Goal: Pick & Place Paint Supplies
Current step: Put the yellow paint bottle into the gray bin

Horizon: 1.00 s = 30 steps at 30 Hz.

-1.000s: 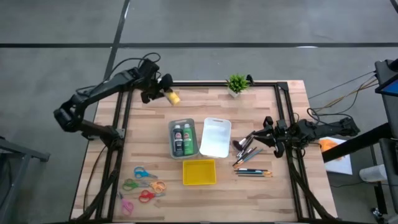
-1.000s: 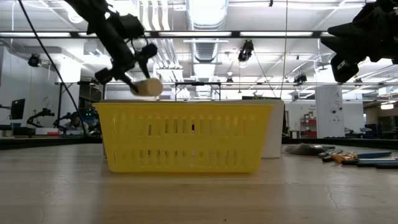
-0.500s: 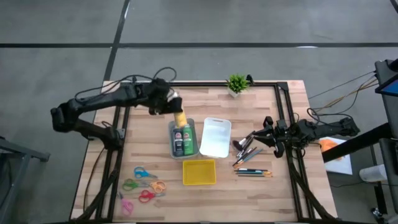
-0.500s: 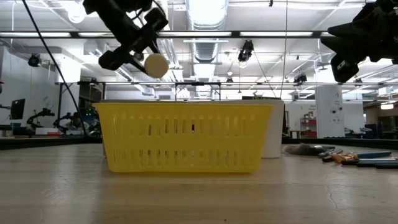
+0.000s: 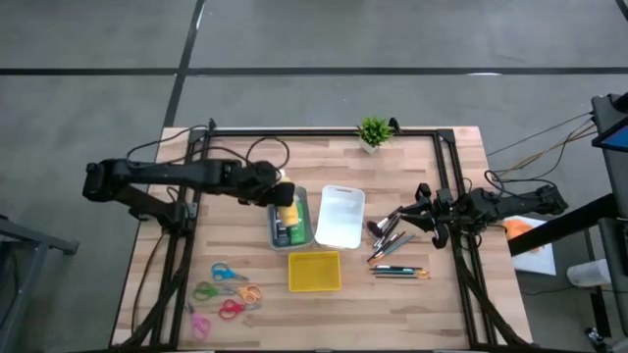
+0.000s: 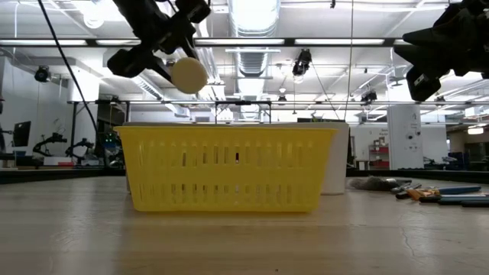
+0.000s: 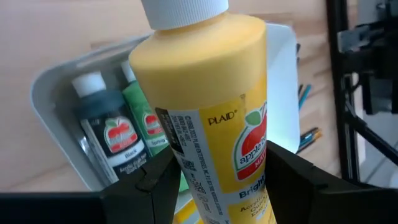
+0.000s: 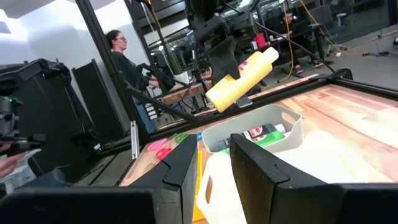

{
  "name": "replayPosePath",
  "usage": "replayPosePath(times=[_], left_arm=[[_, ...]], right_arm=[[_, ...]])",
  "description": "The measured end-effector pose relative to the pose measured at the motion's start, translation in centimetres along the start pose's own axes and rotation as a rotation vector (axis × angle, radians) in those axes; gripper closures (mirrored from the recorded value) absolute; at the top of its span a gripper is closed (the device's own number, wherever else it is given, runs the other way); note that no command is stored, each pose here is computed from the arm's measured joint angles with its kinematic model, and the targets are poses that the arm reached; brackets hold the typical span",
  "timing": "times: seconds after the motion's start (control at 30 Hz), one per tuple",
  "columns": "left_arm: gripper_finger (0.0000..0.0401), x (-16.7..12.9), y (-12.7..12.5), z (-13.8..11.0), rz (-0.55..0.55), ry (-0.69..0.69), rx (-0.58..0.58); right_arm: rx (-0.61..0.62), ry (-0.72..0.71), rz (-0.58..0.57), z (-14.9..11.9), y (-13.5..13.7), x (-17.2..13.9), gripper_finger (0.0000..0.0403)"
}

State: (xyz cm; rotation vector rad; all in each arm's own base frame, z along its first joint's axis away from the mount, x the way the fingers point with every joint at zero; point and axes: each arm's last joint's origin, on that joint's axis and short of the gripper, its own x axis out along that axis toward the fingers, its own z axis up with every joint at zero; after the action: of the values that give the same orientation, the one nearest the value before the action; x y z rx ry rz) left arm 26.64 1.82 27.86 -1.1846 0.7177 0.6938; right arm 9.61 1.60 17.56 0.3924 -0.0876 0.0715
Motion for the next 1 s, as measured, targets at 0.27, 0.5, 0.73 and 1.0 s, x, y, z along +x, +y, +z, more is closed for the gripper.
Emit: replayPosePath(times=[0.27, 0.5, 0.73, 1.0], left_arm=[[0.0208, 3.1, -0.3, -2.3, 0.1, 0.067, -0.018], [0.0208, 7.0, 0.4, -2.9, 0.224, 0.094, -0.037], [0.0208, 9.8, 0.9, -3.4, 0.294, 0.124, -0.085], [0.0208, 9.8, 0.9, -3.3, 0.294, 0.126, -0.112]], right_arm=[[0.0, 0.0, 0.0, 0.0, 0.0, 0.0, 0.0309], [0.0, -0.001, 0.0, 0.0, 0.0, 0.0, 0.0309], [0.0, -0.001, 0.0, 0.0, 0.0, 0.0, 0.0309], [0.0, 0.0, 0.0, 0.0, 0.0, 0.0, 0.0309]])
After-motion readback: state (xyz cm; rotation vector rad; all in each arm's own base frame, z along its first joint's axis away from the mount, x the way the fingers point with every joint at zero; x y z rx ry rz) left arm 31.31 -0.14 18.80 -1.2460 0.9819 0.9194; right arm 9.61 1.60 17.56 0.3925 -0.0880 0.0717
